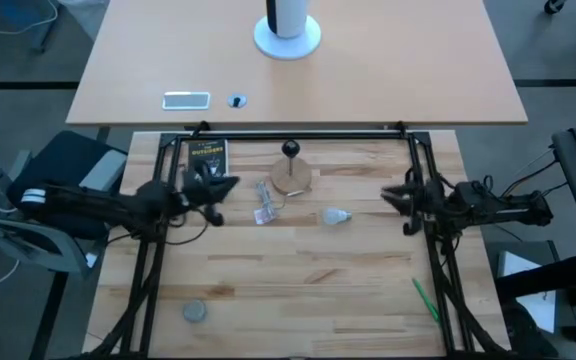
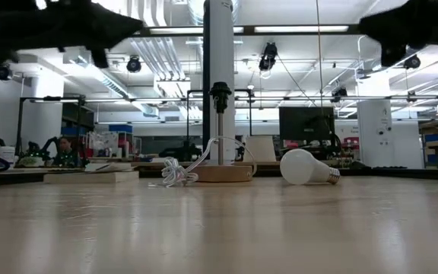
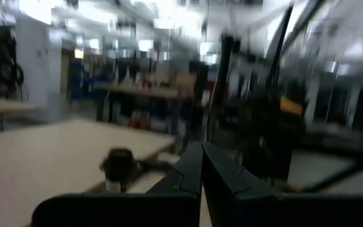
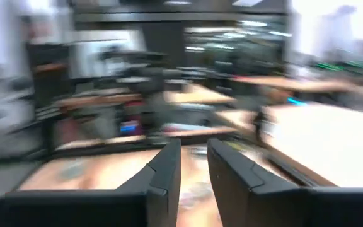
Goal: Screw lightbulb
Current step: Insert the lightbulb into the black lamp
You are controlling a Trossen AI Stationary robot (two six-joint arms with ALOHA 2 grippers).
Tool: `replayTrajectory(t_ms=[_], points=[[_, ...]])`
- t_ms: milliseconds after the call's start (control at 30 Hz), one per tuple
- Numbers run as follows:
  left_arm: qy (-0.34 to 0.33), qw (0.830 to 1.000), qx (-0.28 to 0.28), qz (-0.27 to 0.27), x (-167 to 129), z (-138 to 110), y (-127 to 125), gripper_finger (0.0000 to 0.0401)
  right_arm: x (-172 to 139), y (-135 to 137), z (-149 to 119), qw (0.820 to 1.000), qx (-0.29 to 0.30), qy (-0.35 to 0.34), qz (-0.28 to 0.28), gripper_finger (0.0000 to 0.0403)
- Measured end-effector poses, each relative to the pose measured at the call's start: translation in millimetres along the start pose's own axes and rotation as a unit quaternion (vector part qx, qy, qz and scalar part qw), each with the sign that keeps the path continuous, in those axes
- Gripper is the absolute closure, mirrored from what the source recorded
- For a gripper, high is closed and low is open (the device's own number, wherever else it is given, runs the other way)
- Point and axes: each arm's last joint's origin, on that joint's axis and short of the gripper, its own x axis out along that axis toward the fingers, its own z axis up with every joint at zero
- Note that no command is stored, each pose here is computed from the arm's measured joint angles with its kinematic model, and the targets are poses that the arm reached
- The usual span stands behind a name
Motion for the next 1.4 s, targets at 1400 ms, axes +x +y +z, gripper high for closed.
replayTrajectory(t_ms=[1400], points=[[0.423, 0.869, 0.239, -0.091, 195, -157, -63, 0.0401, 62, -5, -109, 0.911, 0.032, 0.335, -0.236, 0.0403]])
